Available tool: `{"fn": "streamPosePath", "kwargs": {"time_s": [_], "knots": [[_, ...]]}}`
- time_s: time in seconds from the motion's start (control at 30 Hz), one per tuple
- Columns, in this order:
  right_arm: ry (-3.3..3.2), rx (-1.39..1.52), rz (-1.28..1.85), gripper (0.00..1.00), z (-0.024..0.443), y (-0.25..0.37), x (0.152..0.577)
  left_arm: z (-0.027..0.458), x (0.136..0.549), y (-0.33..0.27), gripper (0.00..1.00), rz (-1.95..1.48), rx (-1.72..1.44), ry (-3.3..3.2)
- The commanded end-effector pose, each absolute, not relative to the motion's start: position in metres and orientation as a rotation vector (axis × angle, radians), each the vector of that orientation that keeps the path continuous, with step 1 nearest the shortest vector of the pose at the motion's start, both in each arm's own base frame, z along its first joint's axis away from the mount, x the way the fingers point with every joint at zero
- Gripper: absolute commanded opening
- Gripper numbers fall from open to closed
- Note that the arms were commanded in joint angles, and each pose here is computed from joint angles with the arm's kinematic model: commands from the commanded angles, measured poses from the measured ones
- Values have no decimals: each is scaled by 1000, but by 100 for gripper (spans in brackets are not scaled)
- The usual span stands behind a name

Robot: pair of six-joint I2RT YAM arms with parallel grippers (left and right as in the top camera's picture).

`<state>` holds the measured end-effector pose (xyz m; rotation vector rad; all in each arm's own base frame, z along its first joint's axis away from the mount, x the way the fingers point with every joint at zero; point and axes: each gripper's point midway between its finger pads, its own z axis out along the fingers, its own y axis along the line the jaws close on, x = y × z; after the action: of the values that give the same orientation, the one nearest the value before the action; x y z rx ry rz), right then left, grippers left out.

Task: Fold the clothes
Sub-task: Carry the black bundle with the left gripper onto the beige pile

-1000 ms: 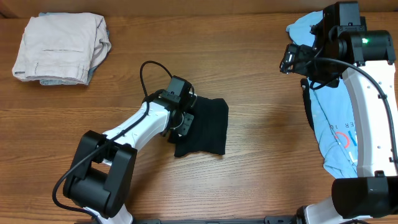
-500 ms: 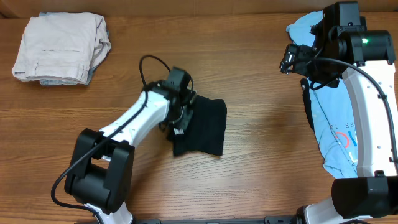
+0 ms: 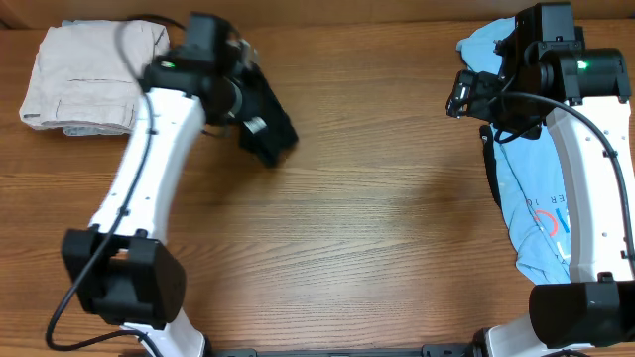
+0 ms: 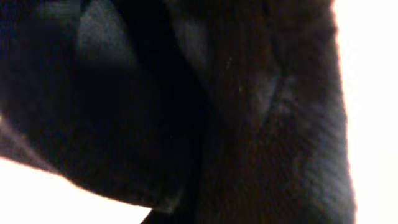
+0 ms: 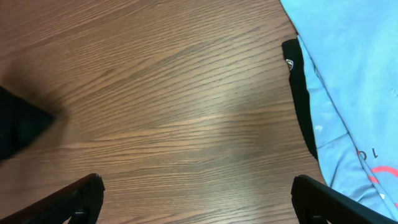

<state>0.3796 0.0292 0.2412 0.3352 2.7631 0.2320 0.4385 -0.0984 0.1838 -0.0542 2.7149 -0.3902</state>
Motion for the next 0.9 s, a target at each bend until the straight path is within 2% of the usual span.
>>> {"fn": "streamPosePath", "kwargs": {"time_s": [0.0, 0.3, 0.53, 0.7, 0.87], "knots": [[2743, 321, 219, 100, 248, 27, 381, 224, 472, -53, 4, -490, -356, 2551], [2751, 323, 218, 100, 245, 27, 380, 280, 521, 75, 4, -573, -725, 2134], [2753, 323, 219, 100, 244, 27, 381, 322, 550, 139, 4, -469, -728, 1858], [2754, 323, 218, 100, 244, 27, 380, 305, 566, 167, 4, -357, -787, 1806], [2754, 323, 217, 100, 244, 27, 380, 251, 581, 190, 4, -315, -857, 1850]]}}
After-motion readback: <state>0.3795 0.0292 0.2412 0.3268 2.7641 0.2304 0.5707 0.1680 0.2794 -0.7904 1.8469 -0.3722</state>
